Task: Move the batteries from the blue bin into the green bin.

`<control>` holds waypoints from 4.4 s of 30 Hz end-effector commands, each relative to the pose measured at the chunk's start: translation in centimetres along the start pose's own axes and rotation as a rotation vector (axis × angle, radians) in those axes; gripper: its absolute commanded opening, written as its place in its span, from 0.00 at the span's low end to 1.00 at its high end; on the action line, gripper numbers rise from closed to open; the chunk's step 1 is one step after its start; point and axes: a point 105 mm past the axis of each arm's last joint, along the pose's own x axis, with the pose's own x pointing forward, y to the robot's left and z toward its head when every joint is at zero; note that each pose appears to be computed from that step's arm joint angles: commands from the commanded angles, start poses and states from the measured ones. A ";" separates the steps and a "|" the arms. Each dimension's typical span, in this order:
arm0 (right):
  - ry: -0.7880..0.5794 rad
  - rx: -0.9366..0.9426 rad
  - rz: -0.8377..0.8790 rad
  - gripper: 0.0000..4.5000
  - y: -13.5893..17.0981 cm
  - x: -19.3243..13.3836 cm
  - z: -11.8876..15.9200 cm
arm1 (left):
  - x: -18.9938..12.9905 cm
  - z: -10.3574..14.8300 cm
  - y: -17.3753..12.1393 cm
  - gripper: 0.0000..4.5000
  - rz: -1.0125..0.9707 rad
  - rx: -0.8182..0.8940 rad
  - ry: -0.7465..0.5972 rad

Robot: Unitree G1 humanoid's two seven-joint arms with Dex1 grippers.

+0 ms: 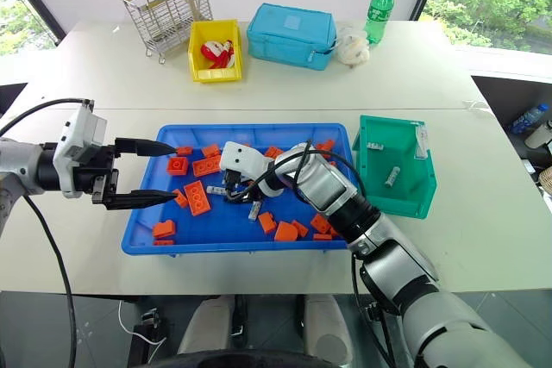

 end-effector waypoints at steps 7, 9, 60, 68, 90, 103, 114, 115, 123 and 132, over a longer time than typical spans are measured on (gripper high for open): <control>0.002 -0.004 -0.009 0.01 -0.2 -0.4 -0.1 | -0.3 1.1 0.2 1.00 0.020 0.043 -0.021; -0.021 0.016 -0.031 0.01 -0.5 -1.3 0.2 | -0.1 1.0 0.2 1.00 0.015 0.042 -0.026; -0.061 0.013 -0.026 0.99 1.3 -9.4 1.2 | 3.7 1.9 -1.7 1.00 -0.103 0.050 -0.134; -0.001 0.067 0.024 0.99 2.8 -6.5 -0.8 | 3.2 1.3 -2.7 1.00 -0.089 0.032 -0.124; 0.030 0.051 -0.049 0.49 1.9 -5.9 -2.2 | 3.3 1.7 -1.4 1.00 -0.088 0.044 -0.131; -0.126 0.241 -0.570 0.49 -4.6 -23.4 0.1 | 4.1 1.7 -0.9 1.00 -0.104 0.041 -0.153; 0.056 0.333 -0.726 0.99 -3.4 -28.1 -6.9 | 4.6 1.9 -0.3 1.00 -0.123 0.055 -0.167; 0.051 0.313 -0.722 0.99 -3.6 -28.0 -6.5 | 4.6 1.9 -0.3 1.00 -0.125 0.056 -0.168; -0.091 0.123 -0.456 0.99 -3.5 -21.8 0.5 | 4.8 1.9 -0.5 1.00 -0.131 0.064 -0.169; 0.018 0.002 -0.146 0.99 -0.9 -13.5 -0.5 | 4.2 2.1 -0.6 1.00 -0.100 0.071 -0.156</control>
